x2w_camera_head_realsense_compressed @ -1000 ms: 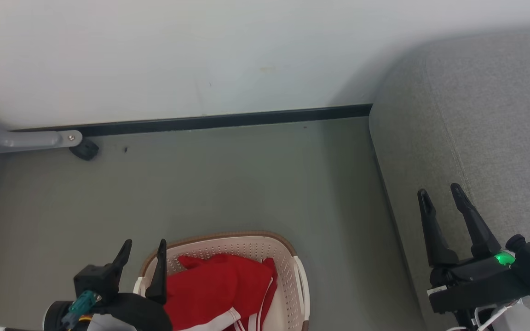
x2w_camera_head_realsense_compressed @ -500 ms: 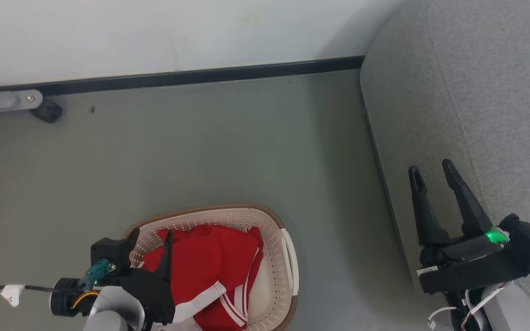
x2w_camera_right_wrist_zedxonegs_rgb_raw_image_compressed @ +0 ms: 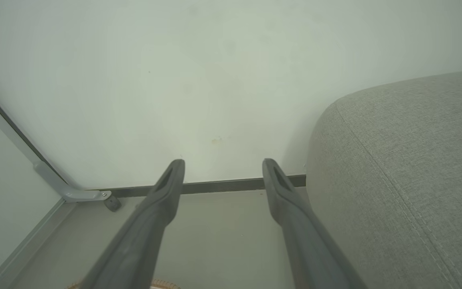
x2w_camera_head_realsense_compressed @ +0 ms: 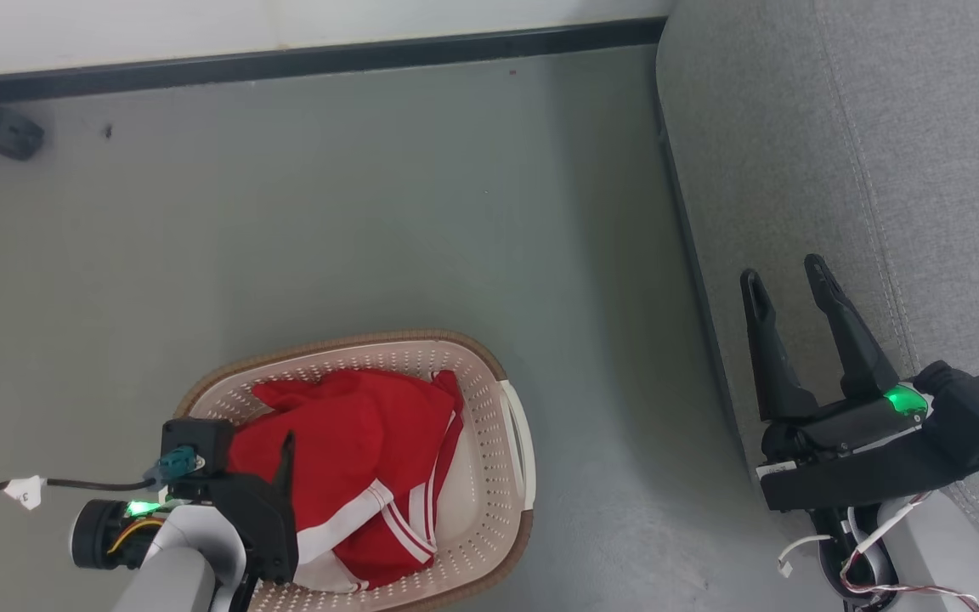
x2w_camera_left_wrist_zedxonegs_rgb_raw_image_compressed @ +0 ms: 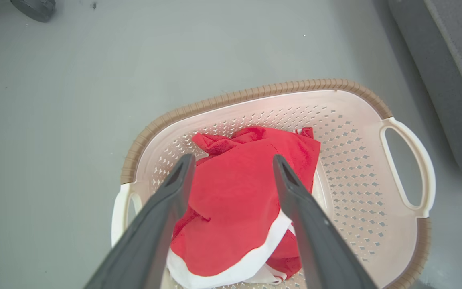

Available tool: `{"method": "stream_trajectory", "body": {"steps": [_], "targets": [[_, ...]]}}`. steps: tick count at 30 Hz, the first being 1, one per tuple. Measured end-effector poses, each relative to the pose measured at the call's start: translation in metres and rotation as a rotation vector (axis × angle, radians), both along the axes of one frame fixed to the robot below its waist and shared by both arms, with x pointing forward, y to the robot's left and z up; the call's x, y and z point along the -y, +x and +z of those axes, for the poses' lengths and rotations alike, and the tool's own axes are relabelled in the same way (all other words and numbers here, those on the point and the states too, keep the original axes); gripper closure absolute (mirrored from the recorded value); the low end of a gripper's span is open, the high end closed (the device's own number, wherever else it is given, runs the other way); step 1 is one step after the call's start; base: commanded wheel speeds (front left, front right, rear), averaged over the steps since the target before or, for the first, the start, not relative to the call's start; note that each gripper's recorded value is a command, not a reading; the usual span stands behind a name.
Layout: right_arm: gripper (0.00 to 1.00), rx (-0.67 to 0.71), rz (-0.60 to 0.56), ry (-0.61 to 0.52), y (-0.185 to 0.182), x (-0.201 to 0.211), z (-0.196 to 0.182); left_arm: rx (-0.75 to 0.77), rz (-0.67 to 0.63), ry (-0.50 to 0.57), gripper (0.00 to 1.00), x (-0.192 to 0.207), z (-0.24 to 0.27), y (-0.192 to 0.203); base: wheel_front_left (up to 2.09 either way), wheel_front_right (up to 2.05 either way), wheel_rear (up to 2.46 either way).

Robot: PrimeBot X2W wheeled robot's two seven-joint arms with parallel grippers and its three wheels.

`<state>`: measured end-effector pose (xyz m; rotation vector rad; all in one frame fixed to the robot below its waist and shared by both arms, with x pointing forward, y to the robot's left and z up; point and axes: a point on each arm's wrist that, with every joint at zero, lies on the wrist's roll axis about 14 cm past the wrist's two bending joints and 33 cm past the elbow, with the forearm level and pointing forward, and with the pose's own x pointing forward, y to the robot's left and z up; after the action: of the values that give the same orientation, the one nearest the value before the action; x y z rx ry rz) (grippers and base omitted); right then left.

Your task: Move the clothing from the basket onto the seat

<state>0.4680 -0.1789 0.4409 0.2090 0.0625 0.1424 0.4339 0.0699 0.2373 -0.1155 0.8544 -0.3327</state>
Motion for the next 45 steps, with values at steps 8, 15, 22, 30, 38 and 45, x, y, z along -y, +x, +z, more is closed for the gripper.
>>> {"method": "stream_trajectory", "body": {"steps": [8,15,22,30,38,45], "targets": [[0.0,-0.021,0.012,-0.006,0.008,-0.004,-0.013,-0.111,-0.022,0.047,0.0,-0.005,-0.034,-0.008,0.0,0.0,0.0],[0.0,-0.049,0.012,-0.01,0.011,-0.006,-0.026,-0.207,-0.034,0.08,0.0,-0.008,-0.061,-0.016,0.0,0.0,0.0],[0.0,-0.067,0.002,-0.013,0.015,-0.003,-0.036,-0.283,-0.069,0.085,0.0,-0.005,-0.079,-0.03,0.0,0.0,0.0],[0.0,-0.082,0.014,-0.005,0.021,-0.009,-0.047,-0.305,-0.138,0.101,0.0,0.006,-0.092,-0.024,0.0,0.0,0.0],[0.0,-0.112,0.025,0.0,0.022,-0.014,-0.06,-0.337,-0.279,0.175,0.0,0.01,-0.112,-0.035,0.0,0.0,0.0],[0.0,-0.133,0.0,-0.018,0.02,-0.004,-0.067,-0.373,-0.332,0.17,1.0,0.028,-0.12,-0.045,0.0,0.0,0.0]]}}
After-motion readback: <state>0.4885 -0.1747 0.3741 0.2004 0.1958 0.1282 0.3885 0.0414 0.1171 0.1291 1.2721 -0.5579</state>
